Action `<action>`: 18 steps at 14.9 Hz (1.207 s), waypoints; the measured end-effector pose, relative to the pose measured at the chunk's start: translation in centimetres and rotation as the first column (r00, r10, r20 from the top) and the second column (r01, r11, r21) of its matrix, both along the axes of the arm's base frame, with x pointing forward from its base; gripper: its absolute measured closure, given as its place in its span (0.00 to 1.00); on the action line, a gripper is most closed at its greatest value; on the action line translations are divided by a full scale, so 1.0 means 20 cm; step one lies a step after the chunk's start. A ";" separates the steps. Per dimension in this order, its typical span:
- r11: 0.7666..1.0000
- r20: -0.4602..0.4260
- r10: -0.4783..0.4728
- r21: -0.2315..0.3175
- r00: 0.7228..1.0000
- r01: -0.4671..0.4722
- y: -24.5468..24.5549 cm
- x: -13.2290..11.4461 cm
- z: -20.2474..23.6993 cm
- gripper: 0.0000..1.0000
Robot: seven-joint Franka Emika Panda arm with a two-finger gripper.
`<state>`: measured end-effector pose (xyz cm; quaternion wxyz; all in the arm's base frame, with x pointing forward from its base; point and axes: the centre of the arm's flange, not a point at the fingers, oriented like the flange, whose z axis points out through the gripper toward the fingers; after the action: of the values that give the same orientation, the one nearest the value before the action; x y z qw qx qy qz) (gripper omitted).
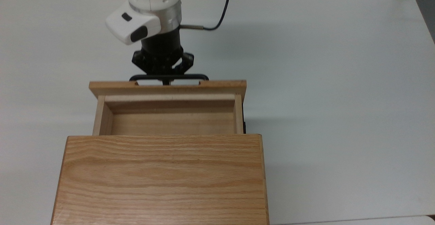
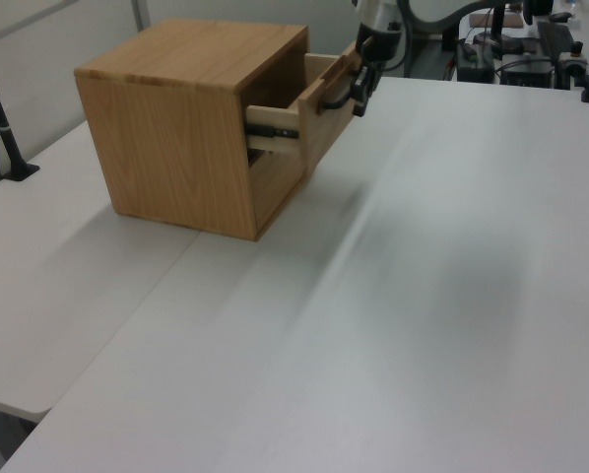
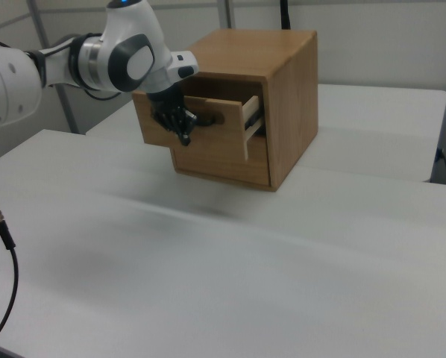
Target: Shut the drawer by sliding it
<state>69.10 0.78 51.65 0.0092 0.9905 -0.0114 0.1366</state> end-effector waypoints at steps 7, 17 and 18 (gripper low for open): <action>0.996 0.237 -0.079 0.051 0.968 0.068 0.04 0.20 -0.08 0.99; 0.994 0.423 -0.095 0.085 0.901 0.065 0.06 0.28 -0.09 0.99; 0.994 0.420 -0.095 0.085 0.902 0.066 0.06 0.28 -0.09 0.99</action>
<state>74.70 2.05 49.78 -0.0219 0.9356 -0.0587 0.3474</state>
